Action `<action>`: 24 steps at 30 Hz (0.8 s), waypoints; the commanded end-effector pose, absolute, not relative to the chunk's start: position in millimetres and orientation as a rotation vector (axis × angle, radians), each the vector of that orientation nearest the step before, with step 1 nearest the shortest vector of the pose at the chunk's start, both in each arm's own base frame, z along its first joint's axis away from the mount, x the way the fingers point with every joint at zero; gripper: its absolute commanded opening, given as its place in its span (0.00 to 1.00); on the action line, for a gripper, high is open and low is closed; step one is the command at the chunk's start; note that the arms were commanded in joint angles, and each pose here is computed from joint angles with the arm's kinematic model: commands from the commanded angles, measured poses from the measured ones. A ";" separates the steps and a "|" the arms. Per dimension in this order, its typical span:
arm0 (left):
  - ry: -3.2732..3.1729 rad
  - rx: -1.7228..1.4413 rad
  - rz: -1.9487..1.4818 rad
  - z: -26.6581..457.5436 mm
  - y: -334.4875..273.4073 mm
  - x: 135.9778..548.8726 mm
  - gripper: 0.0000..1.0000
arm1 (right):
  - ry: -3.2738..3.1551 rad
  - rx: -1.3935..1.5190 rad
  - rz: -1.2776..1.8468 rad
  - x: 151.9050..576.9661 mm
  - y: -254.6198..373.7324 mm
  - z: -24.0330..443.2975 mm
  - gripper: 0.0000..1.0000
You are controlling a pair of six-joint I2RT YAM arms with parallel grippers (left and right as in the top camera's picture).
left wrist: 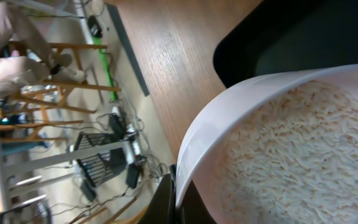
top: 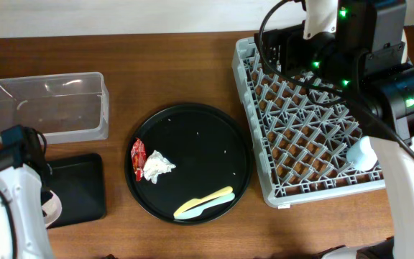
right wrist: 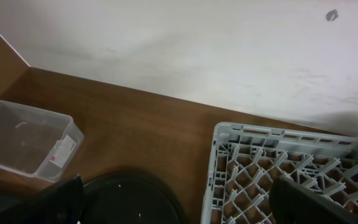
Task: Sort waste into correct bins and load items into the dishwasher rack
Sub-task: 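Tilt the pink bowl with the left gripper, pouring rice onto the small tray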
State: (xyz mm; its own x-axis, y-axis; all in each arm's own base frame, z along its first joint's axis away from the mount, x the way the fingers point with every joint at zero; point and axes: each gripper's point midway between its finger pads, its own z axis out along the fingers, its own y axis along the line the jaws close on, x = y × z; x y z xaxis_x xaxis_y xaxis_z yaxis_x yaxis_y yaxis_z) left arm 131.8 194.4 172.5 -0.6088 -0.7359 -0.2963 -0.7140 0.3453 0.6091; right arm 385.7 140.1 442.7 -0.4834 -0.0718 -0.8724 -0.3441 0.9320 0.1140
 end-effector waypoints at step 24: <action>-2.206 0.793 -1.434 119.6 249.1 158.0 0.01 | 2.062 -0.285 0.329 386.5 139.6 442.7 0.98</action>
State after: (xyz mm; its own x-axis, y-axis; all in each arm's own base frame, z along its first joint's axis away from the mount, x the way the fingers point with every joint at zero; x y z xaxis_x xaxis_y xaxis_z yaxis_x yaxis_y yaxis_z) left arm 146.4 232.1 101.6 -0.7281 -0.6818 0.0709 -0.2763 0.3866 0.8799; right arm 385.9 140.1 442.6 -0.4838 -0.0719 -0.8722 -0.3440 0.9320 0.1140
